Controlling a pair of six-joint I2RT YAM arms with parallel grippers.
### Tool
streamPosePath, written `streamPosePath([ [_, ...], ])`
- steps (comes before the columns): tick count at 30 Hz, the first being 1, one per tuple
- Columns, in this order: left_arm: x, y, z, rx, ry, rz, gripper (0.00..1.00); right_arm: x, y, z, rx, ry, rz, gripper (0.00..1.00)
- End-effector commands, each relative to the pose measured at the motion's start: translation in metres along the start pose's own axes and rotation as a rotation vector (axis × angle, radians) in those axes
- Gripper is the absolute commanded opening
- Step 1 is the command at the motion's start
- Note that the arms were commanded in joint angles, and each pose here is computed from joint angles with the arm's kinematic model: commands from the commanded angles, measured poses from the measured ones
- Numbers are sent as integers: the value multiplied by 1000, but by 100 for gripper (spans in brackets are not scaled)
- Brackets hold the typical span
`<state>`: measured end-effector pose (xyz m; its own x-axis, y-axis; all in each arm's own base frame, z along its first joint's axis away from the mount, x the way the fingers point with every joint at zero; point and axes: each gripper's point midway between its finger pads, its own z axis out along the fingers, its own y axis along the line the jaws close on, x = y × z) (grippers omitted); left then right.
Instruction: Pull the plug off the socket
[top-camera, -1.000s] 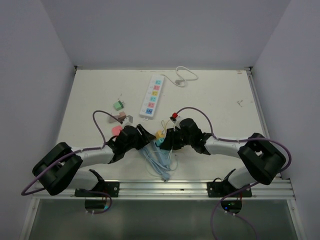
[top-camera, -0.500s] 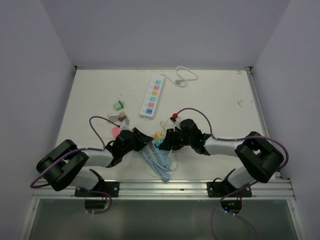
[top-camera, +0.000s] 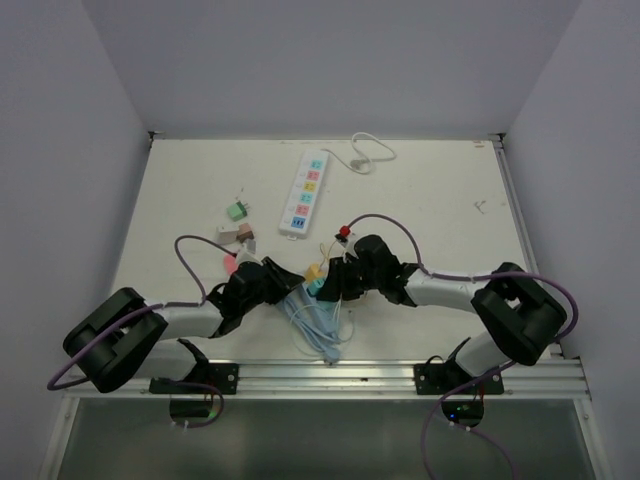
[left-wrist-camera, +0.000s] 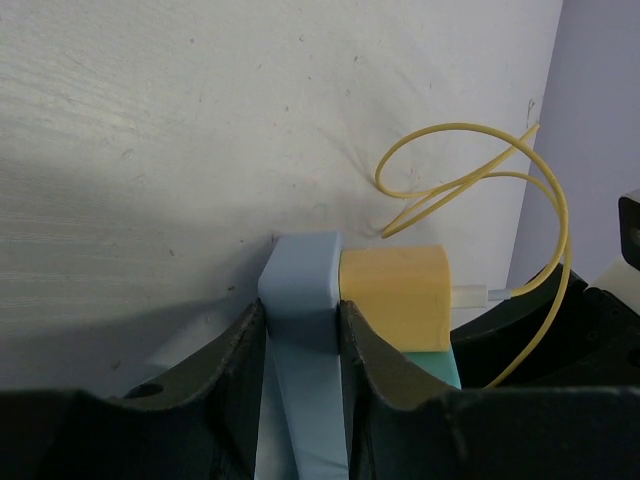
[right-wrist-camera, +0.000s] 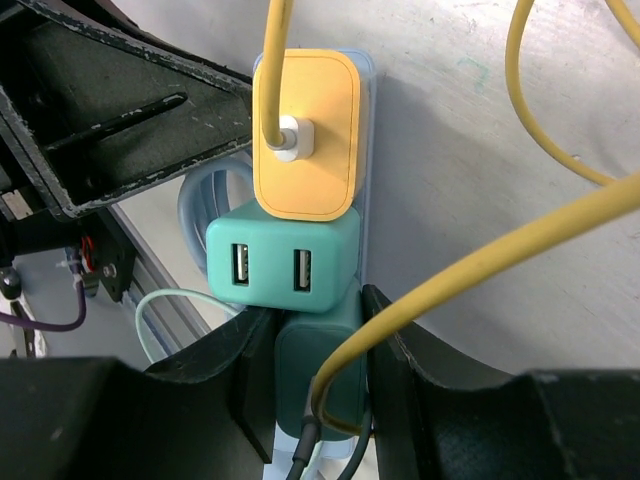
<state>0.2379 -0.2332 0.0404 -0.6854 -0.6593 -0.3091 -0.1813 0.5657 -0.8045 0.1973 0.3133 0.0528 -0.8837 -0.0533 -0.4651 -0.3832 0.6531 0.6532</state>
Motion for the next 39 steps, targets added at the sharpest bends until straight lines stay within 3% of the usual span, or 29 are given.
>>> streamPosePath([
  [1,-7,4,0,-48,-29,50,0,-30,25,-12,-21,-50,-42,29],
  [5,-8,2,0,-52,-30,58,0,-29,22,-16,25,-24,-26,36],
  [12,-12,1,0,-59,-45,64,0,-32,33,-24,10,-10,-21,58],
  [28,-19,-8,-3,-49,-75,67,0,-11,14,-14,64,92,-15,55],
  [31,-20,-6,-3,-56,-77,68,0,-8,13,-12,59,103,-14,46],
  [35,-23,1,-5,-90,-96,79,0,-10,18,-15,44,99,-24,22],
  [39,-30,11,-8,-151,-128,101,0,-16,21,-25,61,80,-49,5],
])
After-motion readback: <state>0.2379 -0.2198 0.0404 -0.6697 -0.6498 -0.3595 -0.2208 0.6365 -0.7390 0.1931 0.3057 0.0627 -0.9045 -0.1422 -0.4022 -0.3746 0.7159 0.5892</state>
